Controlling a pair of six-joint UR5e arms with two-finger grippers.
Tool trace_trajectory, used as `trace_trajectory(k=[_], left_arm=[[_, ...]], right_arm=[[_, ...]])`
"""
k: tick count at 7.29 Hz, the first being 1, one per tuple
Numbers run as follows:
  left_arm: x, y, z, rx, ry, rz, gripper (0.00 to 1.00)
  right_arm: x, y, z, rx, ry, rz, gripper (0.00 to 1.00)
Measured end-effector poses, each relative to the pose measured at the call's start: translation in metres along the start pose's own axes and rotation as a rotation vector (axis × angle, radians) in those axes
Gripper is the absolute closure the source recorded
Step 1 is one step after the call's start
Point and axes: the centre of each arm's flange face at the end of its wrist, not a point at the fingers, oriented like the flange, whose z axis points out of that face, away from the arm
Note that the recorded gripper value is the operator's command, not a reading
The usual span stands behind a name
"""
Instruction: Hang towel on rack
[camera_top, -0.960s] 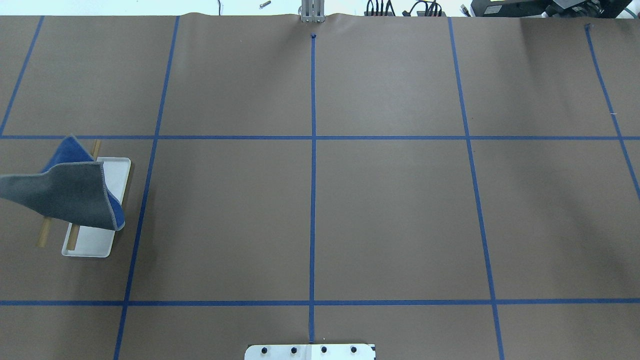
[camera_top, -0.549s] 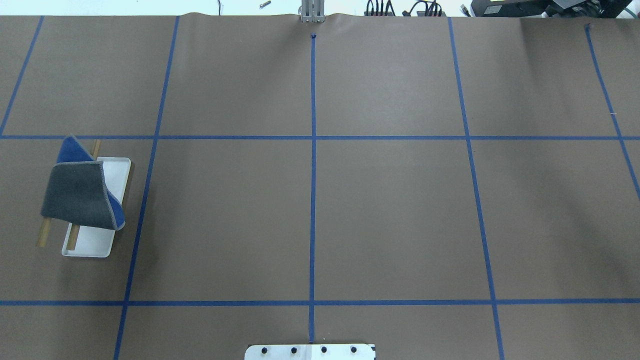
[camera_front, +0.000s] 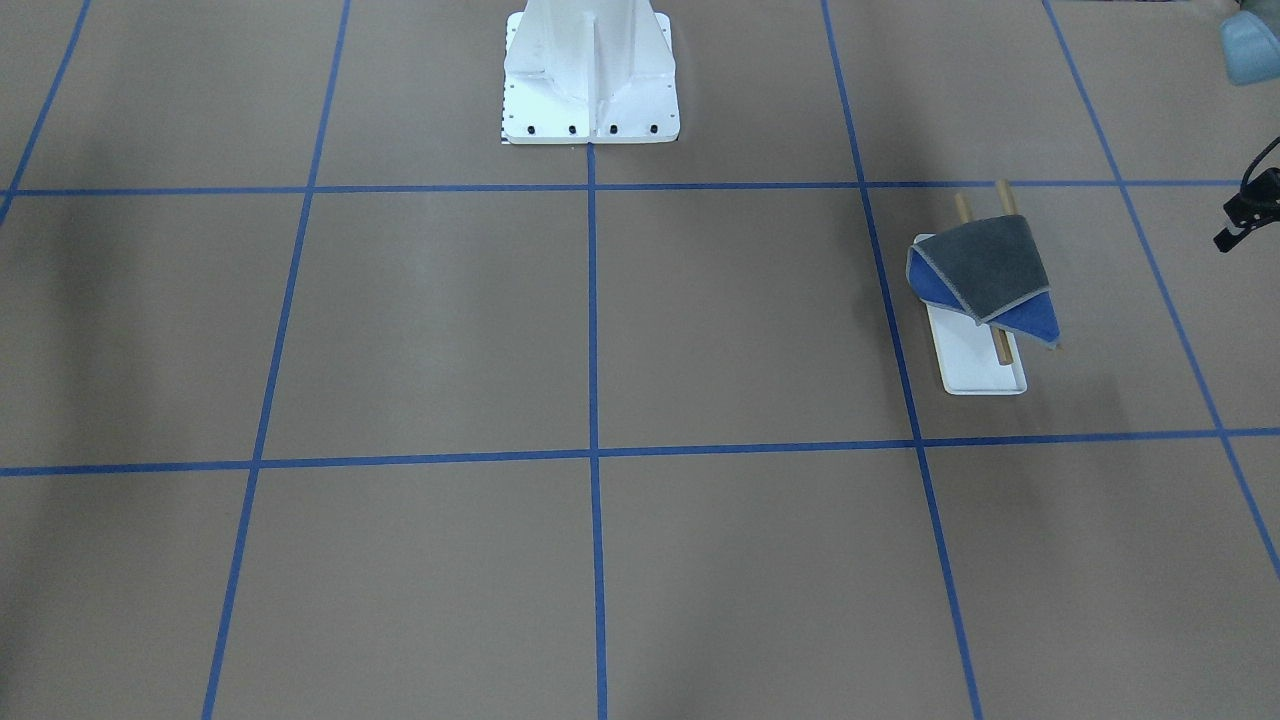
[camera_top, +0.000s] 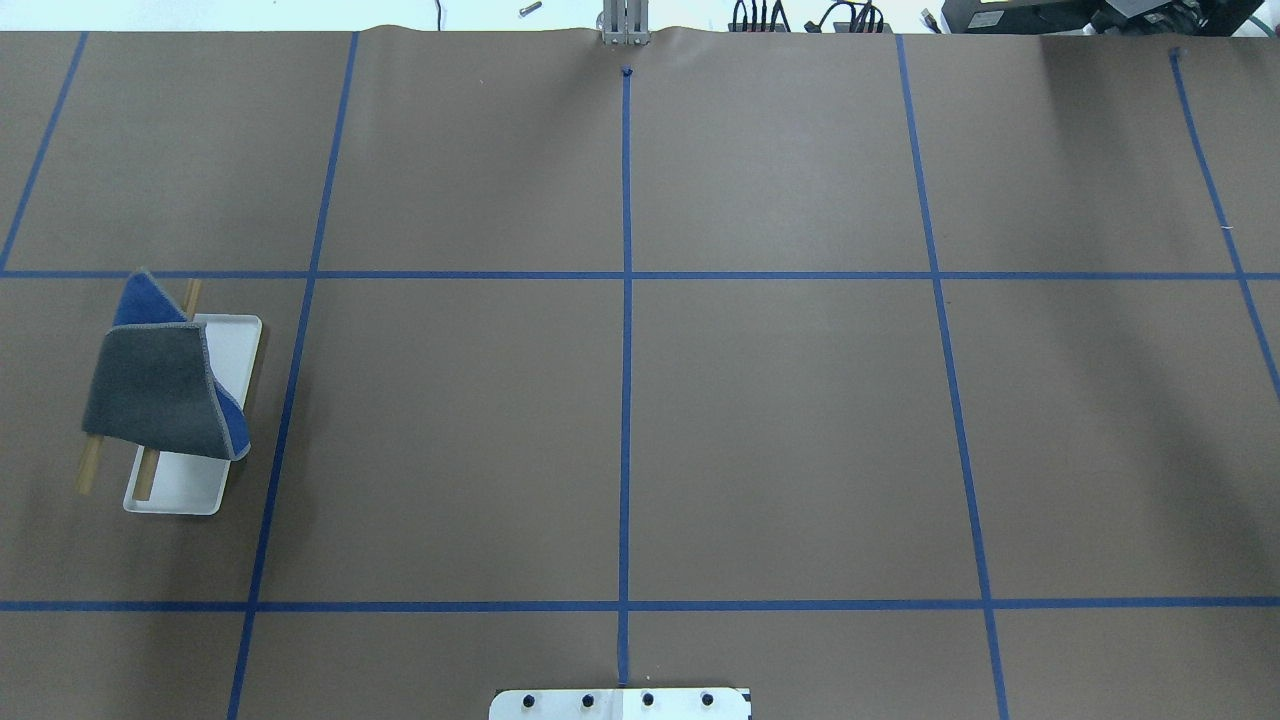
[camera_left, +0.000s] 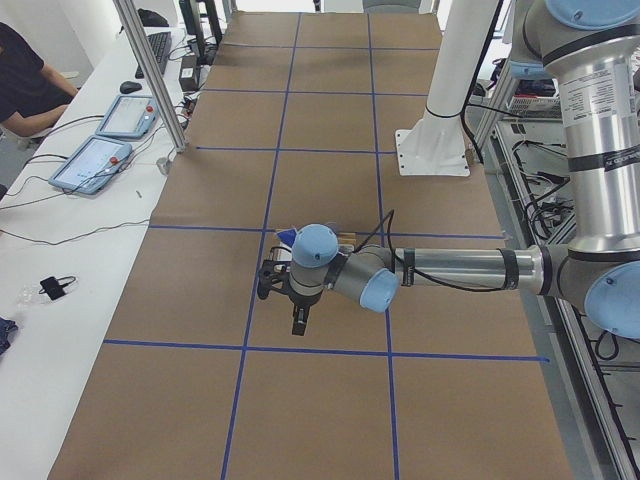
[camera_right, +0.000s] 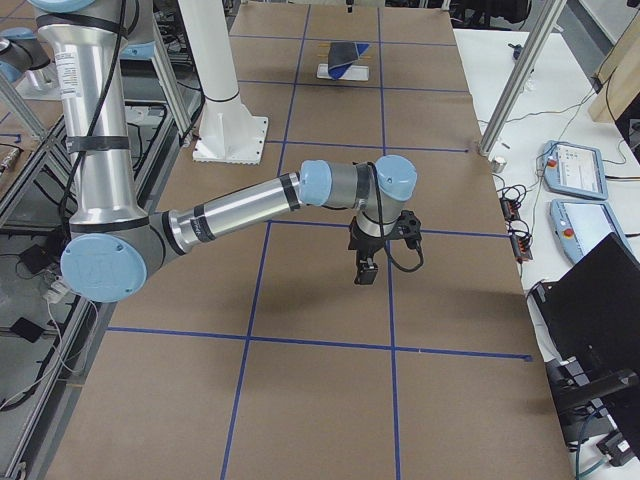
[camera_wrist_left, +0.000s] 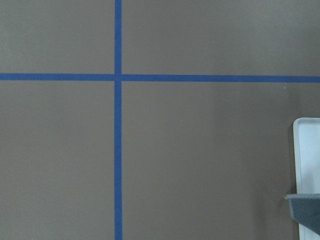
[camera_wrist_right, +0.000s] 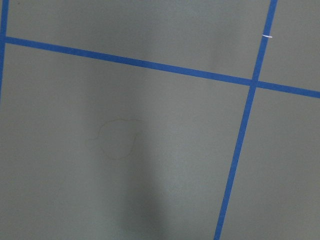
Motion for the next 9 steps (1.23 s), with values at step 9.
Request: trace_trajectory(k=[9], left_arm=[[-0.052,-0.058,-0.024,-0.083,-0.078,-0.118,0.02]], right_arm=[[0.122,0.039,0.063,0.133,0.0,0.131,0.0]])
